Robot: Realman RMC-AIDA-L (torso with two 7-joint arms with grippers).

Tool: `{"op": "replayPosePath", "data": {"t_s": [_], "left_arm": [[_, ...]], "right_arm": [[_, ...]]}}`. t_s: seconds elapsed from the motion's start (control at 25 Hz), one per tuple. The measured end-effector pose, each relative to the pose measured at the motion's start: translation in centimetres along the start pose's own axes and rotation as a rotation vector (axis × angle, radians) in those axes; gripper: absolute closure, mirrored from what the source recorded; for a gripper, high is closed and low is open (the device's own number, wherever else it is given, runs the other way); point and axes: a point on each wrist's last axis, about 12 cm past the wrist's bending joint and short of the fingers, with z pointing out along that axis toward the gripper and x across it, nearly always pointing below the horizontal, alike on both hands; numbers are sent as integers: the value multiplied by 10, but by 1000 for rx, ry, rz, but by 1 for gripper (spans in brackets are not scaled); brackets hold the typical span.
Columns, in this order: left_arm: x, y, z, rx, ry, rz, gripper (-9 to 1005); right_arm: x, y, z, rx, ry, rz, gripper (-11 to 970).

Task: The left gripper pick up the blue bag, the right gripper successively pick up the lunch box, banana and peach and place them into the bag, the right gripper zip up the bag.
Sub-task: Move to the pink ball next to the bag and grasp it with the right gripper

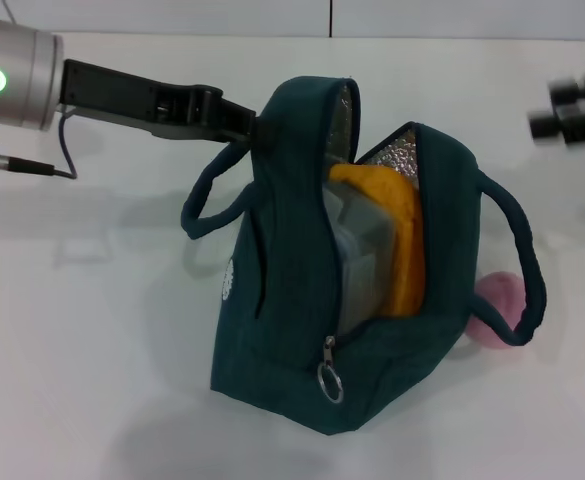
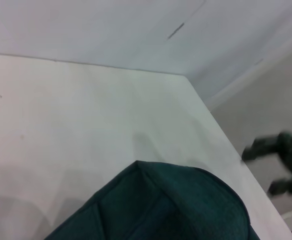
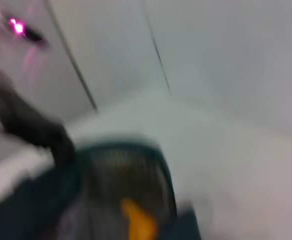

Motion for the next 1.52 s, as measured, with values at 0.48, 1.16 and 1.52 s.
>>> {"op": "replayPosePath", "data": {"t_s": [0.48, 1.16, 1.52], "left_arm": [[-3, 0, -1, -3, -8, 0, 799], [-4, -2, 0, 4, -10, 2, 789], [-3, -1, 0, 4, -10, 1, 785]], "right_arm": [[45, 6, 30, 36, 417, 194, 306], [37, 13, 101, 13, 550, 47, 311], [35, 13, 102, 15, 549, 38, 507]]}}
